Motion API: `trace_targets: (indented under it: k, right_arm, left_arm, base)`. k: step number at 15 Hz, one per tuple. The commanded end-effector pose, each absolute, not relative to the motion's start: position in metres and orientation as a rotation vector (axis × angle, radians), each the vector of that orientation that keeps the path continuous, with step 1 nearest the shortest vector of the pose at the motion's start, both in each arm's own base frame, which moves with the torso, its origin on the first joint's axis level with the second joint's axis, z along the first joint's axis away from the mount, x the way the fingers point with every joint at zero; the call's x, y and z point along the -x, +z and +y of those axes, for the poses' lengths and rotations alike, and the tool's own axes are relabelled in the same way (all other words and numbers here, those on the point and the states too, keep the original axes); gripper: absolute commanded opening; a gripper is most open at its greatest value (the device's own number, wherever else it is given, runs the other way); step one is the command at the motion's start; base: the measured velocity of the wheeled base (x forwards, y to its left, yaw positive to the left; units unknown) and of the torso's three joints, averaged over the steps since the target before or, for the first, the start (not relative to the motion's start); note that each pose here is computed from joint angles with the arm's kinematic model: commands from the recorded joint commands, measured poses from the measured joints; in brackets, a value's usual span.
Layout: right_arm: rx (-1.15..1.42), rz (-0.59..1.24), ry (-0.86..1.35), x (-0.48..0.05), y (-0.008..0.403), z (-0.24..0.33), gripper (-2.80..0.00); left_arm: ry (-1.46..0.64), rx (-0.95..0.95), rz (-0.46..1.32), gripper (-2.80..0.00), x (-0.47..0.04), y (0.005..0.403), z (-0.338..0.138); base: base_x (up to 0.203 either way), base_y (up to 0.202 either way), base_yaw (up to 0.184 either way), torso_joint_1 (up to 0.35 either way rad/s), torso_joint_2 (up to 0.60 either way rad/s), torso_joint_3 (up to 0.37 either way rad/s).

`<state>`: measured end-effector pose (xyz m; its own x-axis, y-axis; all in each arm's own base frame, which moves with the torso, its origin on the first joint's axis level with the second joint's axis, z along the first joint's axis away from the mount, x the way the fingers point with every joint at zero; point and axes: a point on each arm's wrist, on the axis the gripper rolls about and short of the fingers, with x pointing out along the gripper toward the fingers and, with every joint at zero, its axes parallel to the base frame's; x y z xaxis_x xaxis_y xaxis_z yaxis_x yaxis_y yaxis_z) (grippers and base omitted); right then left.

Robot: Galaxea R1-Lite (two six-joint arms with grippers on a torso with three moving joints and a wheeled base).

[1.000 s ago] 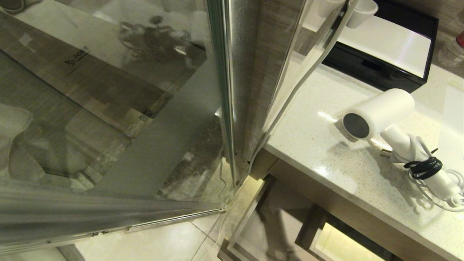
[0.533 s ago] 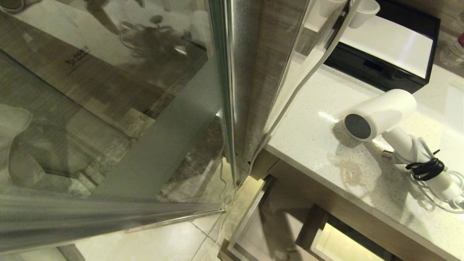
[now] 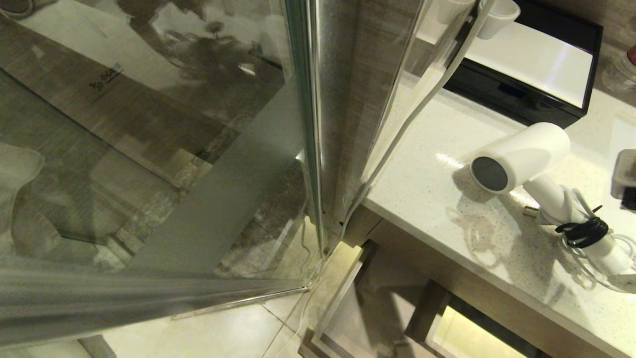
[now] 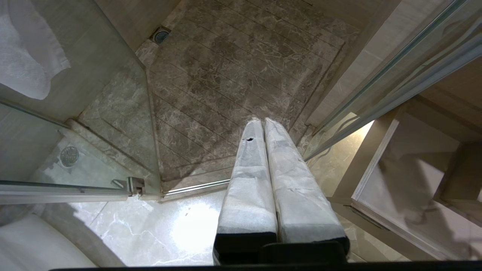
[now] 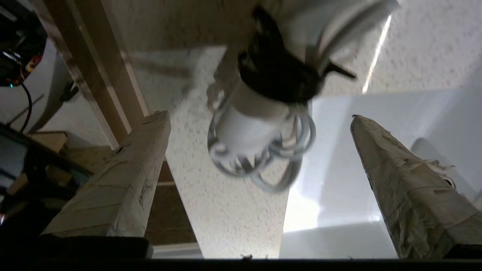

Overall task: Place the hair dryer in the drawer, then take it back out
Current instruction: Pick up the hairdryer

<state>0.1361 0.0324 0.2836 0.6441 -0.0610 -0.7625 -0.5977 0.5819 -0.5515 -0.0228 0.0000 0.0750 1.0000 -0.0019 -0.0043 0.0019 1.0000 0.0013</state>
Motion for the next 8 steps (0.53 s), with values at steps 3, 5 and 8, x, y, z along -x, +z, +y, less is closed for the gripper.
trace_targets:
  k: [3, 5, 8]
  right_arm:
    - [0.747, 0.818, 0.333, -0.171, 0.254, 0.057, 0.00]
    - [0.746, 0.818, 0.333, -0.171, 0.253, 0.057, 0.00]
    - [0.691, 0.709, 0.287, -0.188, 0.244, 0.063, 0.00]
  left_arm:
    - [-0.002, 0.000, 0.006, -2.80, 0.023, 0.075, 0.000]
    - [-0.002, 0.000, 0.006, -2.80, 0.023, 0.075, 0.000]
    - [-0.002, 0.000, 0.006, -2.80, 0.023, 0.075, 0.000]
  base:
    - [0.000, 0.000, 0.000, 0.000, 0.00, 0.000]
    - [0.000, 0.000, 0.000, 0.000, 0.00, 0.000]
    - [0.000, 0.000, 0.000, 0.000, 0.00, 0.000]
